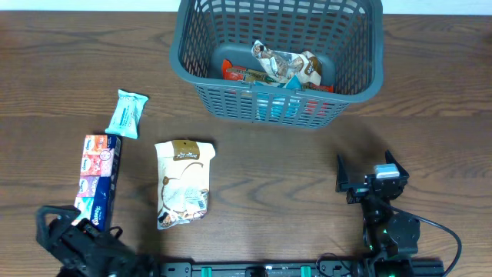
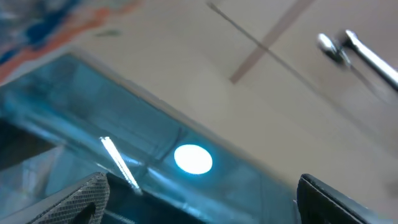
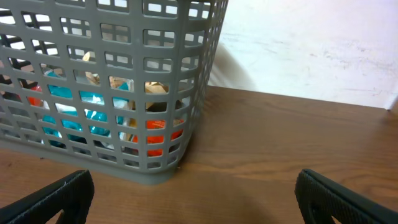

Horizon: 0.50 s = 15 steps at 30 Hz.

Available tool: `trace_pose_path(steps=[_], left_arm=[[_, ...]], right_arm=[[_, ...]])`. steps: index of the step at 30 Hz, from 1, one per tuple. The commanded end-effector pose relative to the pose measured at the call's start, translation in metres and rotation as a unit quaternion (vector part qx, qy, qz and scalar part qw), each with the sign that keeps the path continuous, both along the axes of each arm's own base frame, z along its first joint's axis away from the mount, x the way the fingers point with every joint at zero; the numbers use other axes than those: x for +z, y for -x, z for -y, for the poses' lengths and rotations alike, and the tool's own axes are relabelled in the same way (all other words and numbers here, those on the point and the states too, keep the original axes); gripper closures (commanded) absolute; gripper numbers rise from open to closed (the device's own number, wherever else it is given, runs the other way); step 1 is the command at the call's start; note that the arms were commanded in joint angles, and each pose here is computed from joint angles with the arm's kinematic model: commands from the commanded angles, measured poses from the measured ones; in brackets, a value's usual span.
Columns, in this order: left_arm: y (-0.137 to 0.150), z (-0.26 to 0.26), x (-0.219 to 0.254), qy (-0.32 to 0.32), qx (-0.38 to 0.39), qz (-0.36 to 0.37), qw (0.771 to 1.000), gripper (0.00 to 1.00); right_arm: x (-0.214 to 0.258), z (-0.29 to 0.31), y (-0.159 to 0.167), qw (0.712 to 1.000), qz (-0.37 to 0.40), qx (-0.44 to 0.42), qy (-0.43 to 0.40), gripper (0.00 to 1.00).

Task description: Pack container

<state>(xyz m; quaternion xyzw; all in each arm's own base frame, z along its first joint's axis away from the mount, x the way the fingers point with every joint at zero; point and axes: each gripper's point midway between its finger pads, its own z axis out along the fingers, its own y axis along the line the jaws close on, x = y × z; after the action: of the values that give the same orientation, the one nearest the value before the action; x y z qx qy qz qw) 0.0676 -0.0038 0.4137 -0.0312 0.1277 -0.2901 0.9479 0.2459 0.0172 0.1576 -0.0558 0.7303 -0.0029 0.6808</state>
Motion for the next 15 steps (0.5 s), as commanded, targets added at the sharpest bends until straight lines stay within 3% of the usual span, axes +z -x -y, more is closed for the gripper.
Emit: trace_pose_path(steps=[1, 7, 15], left_arm=[[0.005, 0.037, -0.004, -0.133, 0.085, 0.023, 0.987, 0.05], [-0.001, 0.059, -0.013, -0.209, 0.110, 0.024, 0.971, 0.05], [0.001, 0.059, -0.013, -0.211, 0.117, 0.030, 0.970, 0.05]], right_arm=[[-0.001, 0.001, 0.000, 1.000, 0.000, -0.002, 0.005, 0.01], [-0.001, 0.001, 0.000, 1.000, 0.000, -0.002, 0.005, 0.01], [-0.001, 0.001, 0.000, 1.000, 0.000, -0.002, 0.005, 0.01]])
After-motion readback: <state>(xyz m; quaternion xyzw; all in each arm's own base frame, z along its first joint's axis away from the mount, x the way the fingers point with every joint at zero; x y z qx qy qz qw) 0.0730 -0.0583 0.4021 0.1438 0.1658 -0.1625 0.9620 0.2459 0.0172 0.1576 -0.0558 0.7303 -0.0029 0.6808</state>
